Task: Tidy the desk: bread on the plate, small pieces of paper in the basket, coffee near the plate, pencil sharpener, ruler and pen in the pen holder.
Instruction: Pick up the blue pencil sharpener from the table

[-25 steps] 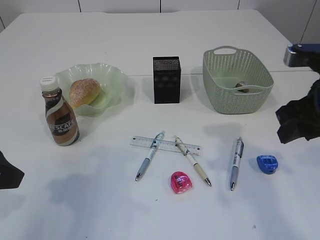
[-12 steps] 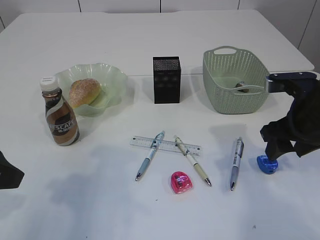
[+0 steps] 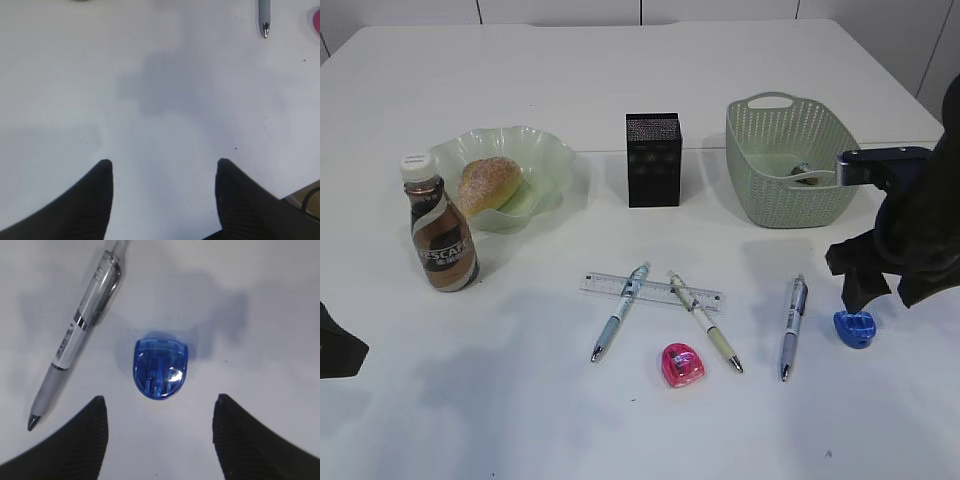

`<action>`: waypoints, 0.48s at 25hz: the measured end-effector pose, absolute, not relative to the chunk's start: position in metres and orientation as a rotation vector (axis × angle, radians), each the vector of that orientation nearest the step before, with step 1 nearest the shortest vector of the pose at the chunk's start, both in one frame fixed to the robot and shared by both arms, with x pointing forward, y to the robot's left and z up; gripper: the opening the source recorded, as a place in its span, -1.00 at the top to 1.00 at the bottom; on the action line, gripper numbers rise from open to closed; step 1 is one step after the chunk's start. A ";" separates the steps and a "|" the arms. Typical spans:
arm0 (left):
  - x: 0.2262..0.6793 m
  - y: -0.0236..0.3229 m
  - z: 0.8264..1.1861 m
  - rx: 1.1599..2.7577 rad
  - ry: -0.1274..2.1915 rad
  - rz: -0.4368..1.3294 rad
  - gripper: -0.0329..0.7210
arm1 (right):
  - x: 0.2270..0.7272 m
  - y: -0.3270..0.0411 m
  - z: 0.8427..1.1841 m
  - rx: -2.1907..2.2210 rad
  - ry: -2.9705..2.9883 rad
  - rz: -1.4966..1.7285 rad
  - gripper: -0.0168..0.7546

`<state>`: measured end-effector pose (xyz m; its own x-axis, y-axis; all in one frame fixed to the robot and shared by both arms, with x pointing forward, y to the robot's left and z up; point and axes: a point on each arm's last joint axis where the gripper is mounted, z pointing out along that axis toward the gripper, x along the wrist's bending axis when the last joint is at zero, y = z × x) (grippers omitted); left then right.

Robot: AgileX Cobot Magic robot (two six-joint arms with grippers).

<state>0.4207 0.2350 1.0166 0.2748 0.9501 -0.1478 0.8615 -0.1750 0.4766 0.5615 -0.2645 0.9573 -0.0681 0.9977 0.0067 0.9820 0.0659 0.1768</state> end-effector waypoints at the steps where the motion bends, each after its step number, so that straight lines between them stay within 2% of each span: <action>1: 0.421 0.235 1.017 2.081 1.628 0.251 -0.29 | 0.563 -0.264 0.955 2.072 2.202 0.196 -0.38; 12: 0.421 0.235 1.017 2.081 1.628 0.251 -0.24 | 0.574 -0.264 0.933 2.105 2.207 0.149 -0.38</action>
<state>0.4207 0.2350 1.0166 0.2748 0.9501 -0.1478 0.8615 -0.1750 0.4766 0.5736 -0.2636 0.9330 -0.0475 0.9989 0.0038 0.9903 0.0466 0.1308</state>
